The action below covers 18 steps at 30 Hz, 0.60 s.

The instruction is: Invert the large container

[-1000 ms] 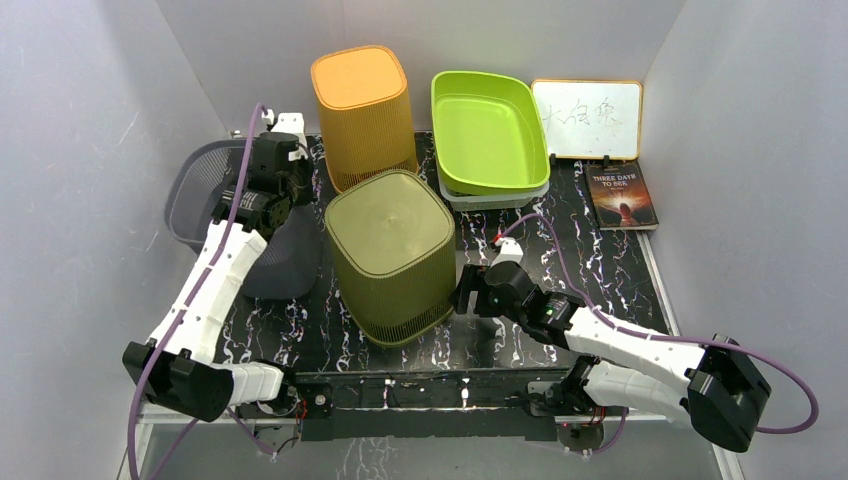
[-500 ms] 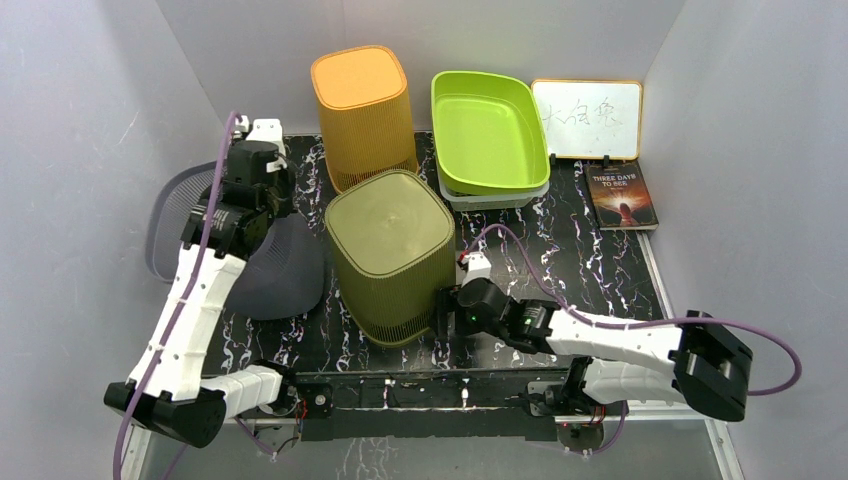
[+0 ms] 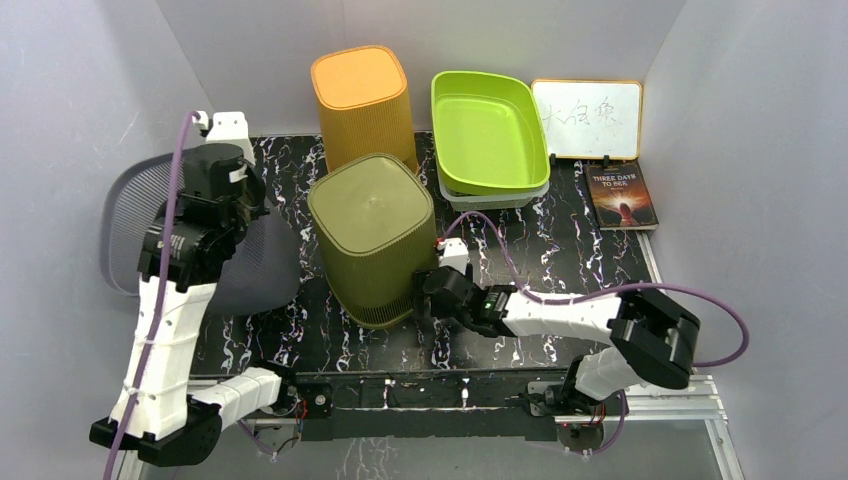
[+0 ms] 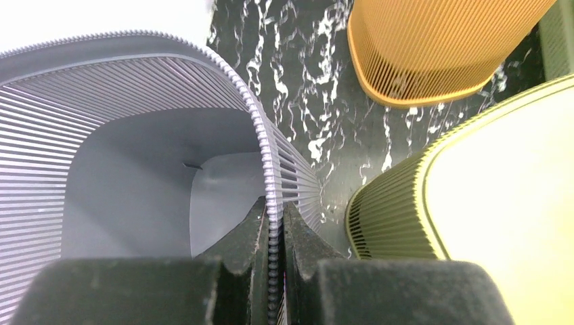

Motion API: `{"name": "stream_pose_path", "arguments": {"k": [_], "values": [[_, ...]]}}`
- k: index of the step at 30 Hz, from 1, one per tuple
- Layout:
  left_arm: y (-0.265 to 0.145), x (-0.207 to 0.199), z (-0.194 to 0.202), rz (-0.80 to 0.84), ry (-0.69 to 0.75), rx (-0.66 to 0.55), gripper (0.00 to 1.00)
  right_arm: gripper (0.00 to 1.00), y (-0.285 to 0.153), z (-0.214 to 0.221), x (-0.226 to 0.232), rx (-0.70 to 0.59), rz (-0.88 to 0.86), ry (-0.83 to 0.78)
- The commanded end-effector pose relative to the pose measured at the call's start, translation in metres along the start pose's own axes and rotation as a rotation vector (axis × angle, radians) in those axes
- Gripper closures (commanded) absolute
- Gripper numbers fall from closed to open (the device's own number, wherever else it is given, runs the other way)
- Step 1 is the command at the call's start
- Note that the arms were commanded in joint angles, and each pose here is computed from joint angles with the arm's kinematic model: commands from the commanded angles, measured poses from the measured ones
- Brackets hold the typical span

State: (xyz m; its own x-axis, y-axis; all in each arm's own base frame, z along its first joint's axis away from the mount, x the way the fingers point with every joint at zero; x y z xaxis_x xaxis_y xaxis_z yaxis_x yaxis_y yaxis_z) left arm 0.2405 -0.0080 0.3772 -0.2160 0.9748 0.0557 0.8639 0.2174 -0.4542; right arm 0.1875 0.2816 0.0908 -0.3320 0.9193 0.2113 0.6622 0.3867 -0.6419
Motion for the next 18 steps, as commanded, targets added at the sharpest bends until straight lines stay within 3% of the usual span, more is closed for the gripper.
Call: {"name": "stream_pose_path", "arguments": {"k": [1,9,18], "values": [[-0.042,0.026,-0.066,-0.054,-0.039,-0.248,1.0,0.21,0.013,-0.028,0.027,-0.07,-0.047,-0.005],[-0.081,0.05,-0.126,-0.119,-0.105,-0.467,1.0,0.21,0.035,-0.044,0.058,-0.083,-0.106,-0.047],[-0.111,0.052,-0.165,-0.053,-0.175,-0.701,1.0,0.21,0.078,-0.054,0.1,-0.059,-0.165,-0.092]]}}
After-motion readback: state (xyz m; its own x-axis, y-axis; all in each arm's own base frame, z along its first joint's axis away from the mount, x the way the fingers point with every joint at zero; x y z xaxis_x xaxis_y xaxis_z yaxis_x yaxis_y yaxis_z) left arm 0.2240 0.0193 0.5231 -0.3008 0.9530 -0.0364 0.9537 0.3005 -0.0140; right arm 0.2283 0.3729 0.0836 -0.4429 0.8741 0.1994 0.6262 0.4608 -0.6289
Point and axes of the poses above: each gripper's point midway between its finger pads, its own y axis out along the fingers, its own x axis along the line the jaws close on, z = x × y, the point moved 3 cm from there along -y, back along the fingers, and after that the axes turned 6 degrees about -y, right-handed, at the moved point
